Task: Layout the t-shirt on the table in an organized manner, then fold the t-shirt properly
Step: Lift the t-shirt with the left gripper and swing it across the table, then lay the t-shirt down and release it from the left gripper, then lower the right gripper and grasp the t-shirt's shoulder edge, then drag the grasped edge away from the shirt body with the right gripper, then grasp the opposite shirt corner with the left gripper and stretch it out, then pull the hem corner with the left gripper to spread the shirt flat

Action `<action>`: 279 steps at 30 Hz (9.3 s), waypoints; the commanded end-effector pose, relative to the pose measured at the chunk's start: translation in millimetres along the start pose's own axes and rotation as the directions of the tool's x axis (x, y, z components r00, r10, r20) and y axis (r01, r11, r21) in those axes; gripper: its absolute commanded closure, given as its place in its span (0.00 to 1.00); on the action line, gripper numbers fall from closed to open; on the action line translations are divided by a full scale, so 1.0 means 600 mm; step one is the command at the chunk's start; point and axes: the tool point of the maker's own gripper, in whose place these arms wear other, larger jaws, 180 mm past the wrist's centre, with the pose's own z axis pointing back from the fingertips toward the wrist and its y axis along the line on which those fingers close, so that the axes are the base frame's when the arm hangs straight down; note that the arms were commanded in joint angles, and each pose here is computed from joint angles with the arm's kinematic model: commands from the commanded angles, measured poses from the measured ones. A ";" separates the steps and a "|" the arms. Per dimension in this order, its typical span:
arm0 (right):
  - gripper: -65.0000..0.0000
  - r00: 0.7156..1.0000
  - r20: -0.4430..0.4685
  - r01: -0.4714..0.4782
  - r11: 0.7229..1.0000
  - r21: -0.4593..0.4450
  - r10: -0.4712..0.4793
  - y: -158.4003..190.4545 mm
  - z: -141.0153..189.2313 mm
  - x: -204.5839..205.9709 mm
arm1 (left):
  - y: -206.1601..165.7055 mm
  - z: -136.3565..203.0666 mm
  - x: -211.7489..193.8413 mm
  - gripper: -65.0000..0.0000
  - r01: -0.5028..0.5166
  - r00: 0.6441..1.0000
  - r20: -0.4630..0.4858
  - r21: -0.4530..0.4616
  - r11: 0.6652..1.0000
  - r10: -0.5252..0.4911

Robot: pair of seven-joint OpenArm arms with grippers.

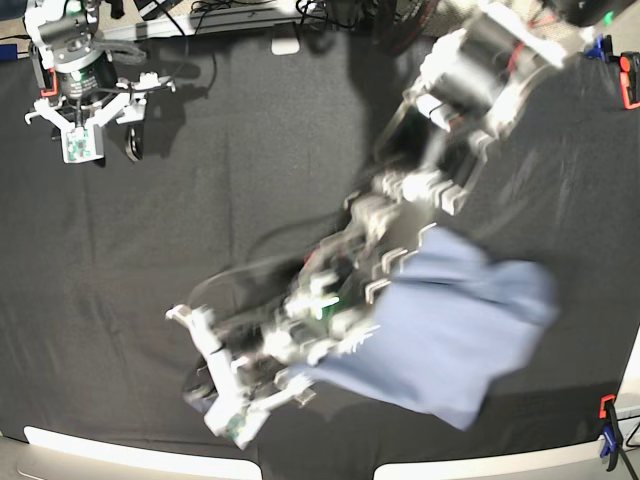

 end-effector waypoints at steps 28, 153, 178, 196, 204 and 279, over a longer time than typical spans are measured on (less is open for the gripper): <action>0.56 0.998 0.049 0.030 0.999 0.015 -0.031 0.005 -0.001 0.025 | -0.073 -0.008 0.158 0.51 0.125 0.986 0.144 -0.284 0.951 -0.086; 1.00 0.515 -0.446 -0.817 0.577 0.001 0.731 -0.155 0.026 -0.037 | 0.242 0.417 -0.387 0.61 -0.259 0.888 -0.284 0.337 0.905 0.360; 1.00 0.533 -0.304 -0.828 0.560 0.001 0.789 -0.124 0.007 -0.009 | 0.306 0.704 -0.368 1.00 -0.143 0.787 -0.474 0.483 0.864 0.395; 1.00 0.422 -0.289 -0.858 0.482 0.179 0.859 -0.106 0.010 -0.040 | 0.247 0.834 -0.400 0.96 -0.249 0.687 -0.525 0.480 0.841 0.503; 0.54 0.488 -0.275 -0.798 0.551 0.245 0.829 -0.088 0.013 -0.055 | 0.276 0.809 -0.370 0.52 -0.229 0.744 -0.480 0.471 0.852 0.465; 0.54 0.970 -0.089 -0.225 0.974 0.019 0.226 -0.035 -0.084 0.030 | 0.683 0.406 -0.210 0.63 -0.152 0.979 0.021 0.746 0.649 0.205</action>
